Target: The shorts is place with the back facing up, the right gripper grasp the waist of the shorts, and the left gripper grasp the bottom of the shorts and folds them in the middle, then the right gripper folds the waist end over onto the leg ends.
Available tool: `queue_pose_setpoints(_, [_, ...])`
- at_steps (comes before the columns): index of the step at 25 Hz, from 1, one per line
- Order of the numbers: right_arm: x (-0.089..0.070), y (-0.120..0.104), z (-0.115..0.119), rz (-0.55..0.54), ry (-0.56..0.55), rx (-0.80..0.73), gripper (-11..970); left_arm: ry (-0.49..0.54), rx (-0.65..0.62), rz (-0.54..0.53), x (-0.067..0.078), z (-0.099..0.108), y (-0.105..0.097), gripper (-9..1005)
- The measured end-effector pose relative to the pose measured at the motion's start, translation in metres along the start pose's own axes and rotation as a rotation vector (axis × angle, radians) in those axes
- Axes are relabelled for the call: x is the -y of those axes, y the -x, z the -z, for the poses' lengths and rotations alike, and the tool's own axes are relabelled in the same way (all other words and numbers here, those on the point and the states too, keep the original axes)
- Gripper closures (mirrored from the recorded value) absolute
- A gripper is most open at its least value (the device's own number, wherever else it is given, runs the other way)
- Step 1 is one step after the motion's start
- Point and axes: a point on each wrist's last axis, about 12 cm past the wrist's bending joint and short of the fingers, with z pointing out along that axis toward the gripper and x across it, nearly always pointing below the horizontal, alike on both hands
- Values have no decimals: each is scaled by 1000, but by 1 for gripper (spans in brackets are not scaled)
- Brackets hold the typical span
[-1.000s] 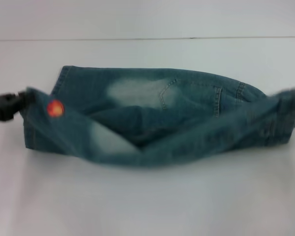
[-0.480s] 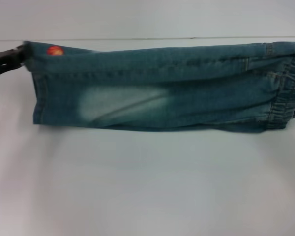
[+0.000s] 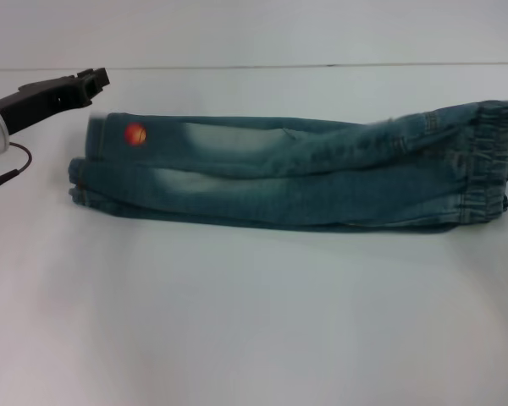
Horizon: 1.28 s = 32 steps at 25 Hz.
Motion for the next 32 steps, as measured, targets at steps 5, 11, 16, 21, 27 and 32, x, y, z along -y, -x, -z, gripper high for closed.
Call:
queue_pose_setpoints(5, [2, -2, 5, 35, -4, 10, 827, 6, 35, 40, -3, 6, 1, 862])
queue_pose_setpoints(11, [4, 0, 9, 61, -12, 10, 621, -22, 28, 43, -3, 12, -3, 581])
queue_pose_setpoints(16, [11, -1, 31, 88, -28, 14, 268, -79, 17, 53, 0, 22, -13, 355])
queue_pose_setpoints(21, [19, -8, 58, 67, -47, 4, 229, -153, 53, 54, 5, 34, -21, 149])
queue_pose_setpoints(27, [20, -18, 56, 69, -64, -115, 183, -177, 55, 55, 8, 35, -34, 106])
queue_pose_setpoints(32, [16, -20, 41, 61, -66, -177, 183, -186, 53, 69, 9, 33, -39, 94])
